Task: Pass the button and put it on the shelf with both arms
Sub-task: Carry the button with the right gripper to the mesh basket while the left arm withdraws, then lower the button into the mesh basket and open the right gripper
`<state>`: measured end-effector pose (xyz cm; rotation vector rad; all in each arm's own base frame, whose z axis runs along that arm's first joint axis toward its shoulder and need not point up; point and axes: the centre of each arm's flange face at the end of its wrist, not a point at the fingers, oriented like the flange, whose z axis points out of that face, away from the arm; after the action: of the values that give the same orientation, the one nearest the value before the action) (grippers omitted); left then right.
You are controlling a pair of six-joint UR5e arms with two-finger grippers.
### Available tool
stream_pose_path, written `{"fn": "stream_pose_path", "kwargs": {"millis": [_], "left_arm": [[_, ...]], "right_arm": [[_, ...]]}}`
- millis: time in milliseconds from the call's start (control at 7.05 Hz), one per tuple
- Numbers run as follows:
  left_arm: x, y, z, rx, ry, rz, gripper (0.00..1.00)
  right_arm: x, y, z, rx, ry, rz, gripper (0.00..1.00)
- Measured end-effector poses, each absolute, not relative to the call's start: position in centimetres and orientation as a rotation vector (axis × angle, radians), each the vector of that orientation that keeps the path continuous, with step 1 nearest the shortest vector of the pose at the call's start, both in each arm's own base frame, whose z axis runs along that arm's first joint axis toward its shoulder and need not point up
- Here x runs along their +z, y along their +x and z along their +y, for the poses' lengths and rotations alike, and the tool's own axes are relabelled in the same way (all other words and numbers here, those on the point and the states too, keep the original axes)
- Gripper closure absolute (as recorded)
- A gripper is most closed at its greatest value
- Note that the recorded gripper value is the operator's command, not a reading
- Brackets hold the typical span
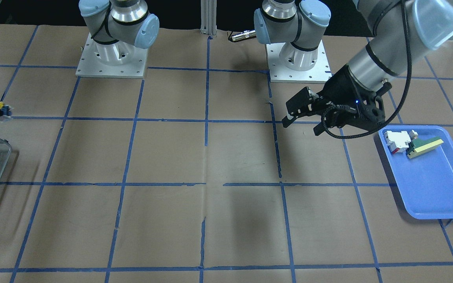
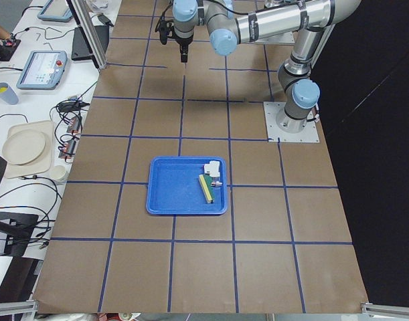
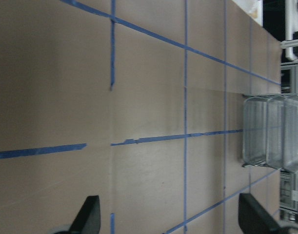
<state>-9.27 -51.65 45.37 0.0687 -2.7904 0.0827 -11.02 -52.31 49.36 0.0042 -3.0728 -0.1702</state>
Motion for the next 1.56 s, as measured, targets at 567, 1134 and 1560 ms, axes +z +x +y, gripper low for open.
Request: {"fn": "stream_pose_path", "kwargs": {"millis": [567, 1134, 1560], "left_arm": [[53.5, -10.3, -50.4, -0.06, 0.088, -3.067, 0.0], [52.9, -9.9, -50.1, -0.047, 0.073, -3.157, 0.0], [52.9, -9.7, -50.4, 0.006, 0.076, -3.18, 0.0]], "right_arm": [[45.5, -20.9, -55.6, -0.036, 0.131, -2.915, 0.99], [40.6, -24.3, -58.0, -0.031, 0.085, -2.911, 0.9], [39.3, -24.9, -58.5, -0.052, 0.074, -2.914, 0.02]]}}
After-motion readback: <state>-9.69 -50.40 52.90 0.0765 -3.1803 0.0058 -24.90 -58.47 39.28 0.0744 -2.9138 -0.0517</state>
